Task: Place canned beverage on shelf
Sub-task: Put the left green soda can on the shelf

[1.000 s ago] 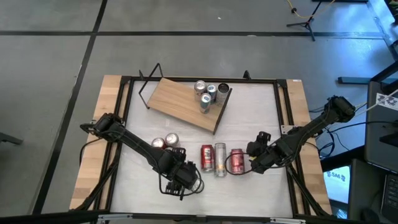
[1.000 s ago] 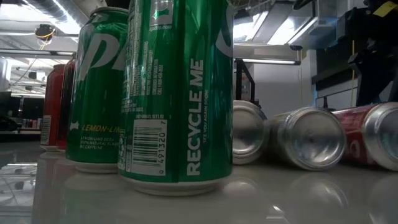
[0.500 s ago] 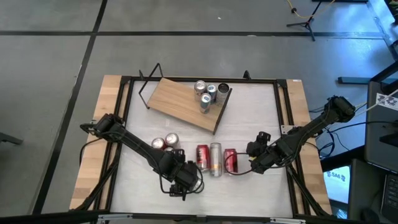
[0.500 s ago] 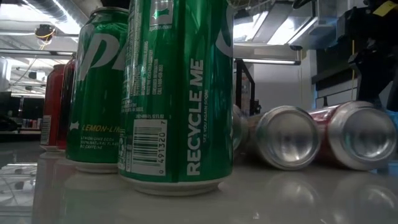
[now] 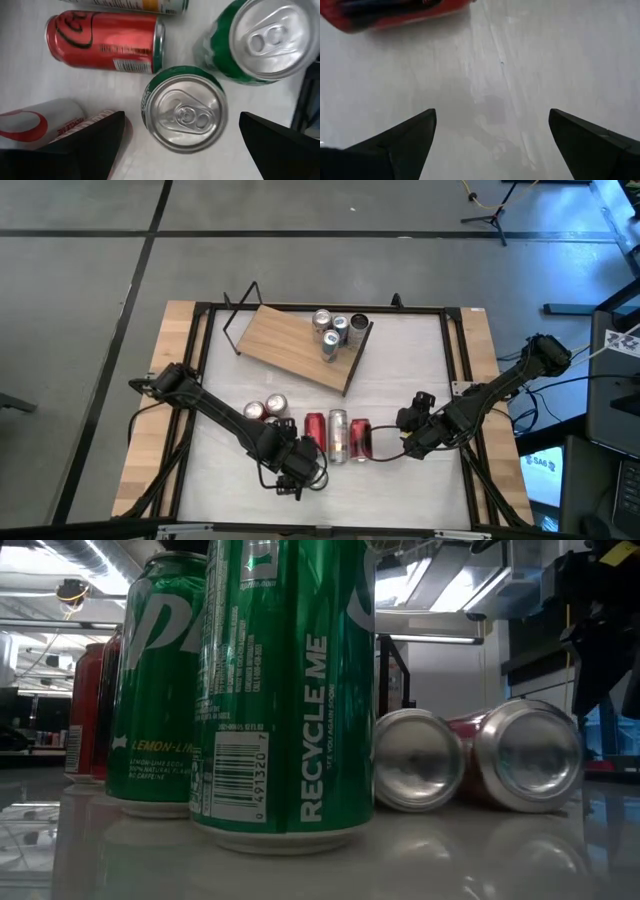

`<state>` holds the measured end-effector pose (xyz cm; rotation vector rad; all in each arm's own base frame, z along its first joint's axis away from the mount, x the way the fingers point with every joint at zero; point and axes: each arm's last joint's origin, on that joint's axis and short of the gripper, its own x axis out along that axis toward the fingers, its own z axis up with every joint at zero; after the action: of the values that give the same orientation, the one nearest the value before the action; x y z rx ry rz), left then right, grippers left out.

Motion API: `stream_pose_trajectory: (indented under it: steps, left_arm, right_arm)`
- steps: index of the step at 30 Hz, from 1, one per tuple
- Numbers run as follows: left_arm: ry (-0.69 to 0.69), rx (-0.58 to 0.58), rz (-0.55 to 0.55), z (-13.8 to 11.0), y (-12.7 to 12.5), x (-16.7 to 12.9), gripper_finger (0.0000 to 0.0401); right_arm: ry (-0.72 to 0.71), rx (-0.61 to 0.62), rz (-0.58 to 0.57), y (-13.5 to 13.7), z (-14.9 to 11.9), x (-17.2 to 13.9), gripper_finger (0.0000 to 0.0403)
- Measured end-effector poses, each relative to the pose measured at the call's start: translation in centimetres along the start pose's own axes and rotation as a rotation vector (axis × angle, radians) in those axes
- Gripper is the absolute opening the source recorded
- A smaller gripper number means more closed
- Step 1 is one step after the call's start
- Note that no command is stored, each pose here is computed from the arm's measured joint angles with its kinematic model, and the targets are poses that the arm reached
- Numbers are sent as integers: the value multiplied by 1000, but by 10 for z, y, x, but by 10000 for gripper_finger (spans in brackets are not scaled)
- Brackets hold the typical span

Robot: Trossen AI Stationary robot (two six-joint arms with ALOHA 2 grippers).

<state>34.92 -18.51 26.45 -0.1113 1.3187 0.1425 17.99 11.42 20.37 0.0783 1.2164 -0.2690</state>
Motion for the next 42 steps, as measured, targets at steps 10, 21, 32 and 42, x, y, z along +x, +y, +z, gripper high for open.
stream_pose_trajectory:
  steps: [10, 21, 32, 42]
  left_arm:
    - [14, 5, 22, 3, -2, 13, 379]
    - [62, 11, 31, 4, -5, 31, 379]
    - [67, 11, 30, 3, -5, 32, 346]
    - [91, 57, -2, 4, -5, 30, 278]
  right_arm:
    - [-8, 3, 9, 1, 1, 0, 381]
    - [-15, 1, 16, 2, 2, 0, 381]
    - [-16, 0, 15, 2, 2, 0, 381]
    - [-16, -1, 15, 2, 2, 0, 381]
